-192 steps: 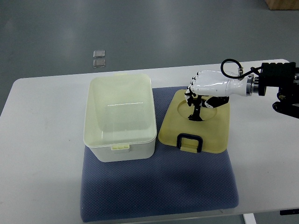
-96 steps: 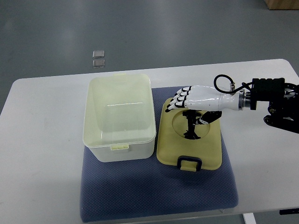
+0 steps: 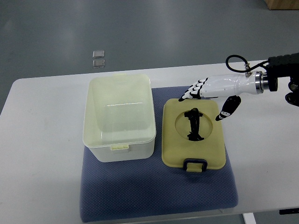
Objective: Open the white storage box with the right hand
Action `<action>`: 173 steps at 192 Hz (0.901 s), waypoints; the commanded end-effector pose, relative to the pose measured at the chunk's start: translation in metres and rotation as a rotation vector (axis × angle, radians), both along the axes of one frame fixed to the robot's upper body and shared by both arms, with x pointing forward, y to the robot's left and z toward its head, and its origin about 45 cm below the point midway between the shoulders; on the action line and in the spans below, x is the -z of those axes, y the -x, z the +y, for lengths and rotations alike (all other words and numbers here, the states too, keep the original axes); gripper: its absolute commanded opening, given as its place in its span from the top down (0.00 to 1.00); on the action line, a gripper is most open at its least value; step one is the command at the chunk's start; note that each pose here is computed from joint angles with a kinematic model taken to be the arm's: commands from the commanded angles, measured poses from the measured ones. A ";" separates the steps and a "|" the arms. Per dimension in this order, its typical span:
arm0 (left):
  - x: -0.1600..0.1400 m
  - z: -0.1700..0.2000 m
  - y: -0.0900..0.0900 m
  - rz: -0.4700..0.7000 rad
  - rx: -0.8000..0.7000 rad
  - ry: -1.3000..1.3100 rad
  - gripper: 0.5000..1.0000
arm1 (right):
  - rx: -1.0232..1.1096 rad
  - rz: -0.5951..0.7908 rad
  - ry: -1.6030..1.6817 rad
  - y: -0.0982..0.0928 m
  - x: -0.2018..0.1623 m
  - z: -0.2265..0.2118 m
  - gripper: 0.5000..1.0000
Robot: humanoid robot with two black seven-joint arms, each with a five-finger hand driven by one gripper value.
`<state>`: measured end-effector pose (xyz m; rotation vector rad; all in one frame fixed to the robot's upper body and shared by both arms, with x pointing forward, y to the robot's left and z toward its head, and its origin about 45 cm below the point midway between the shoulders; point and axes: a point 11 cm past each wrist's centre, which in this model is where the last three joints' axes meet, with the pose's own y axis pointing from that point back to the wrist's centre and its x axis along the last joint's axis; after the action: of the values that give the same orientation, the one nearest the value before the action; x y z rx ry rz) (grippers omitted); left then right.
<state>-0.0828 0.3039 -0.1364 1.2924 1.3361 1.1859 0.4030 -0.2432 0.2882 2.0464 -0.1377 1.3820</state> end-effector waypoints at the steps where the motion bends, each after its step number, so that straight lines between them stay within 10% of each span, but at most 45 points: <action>1: 0.000 0.000 0.000 0.001 0.000 0.000 0.00 | 0.103 -0.019 -0.161 -0.023 -0.041 -0.003 0.14; 54: 0.000 -0.002 0.000 0.000 0.001 0.007 0.00 | 0.475 0.202 -0.900 -0.071 -0.120 -0.017 0.14; 107: 0.000 -0.003 0.000 0.000 0.001 0.009 0.00 | 0.938 0.679 -1.641 -0.112 -0.054 -0.052 0.14; 173: 0.000 -0.003 0.000 0.000 0.001 0.009 0.00 | 0.869 1.019 -2.214 -0.091 0.021 -0.059 0.13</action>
<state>-0.0827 0.3004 -0.1365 1.2855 1.3402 1.1770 0.5018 -0.3097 0.2835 2.7280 -2.4090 -1.1108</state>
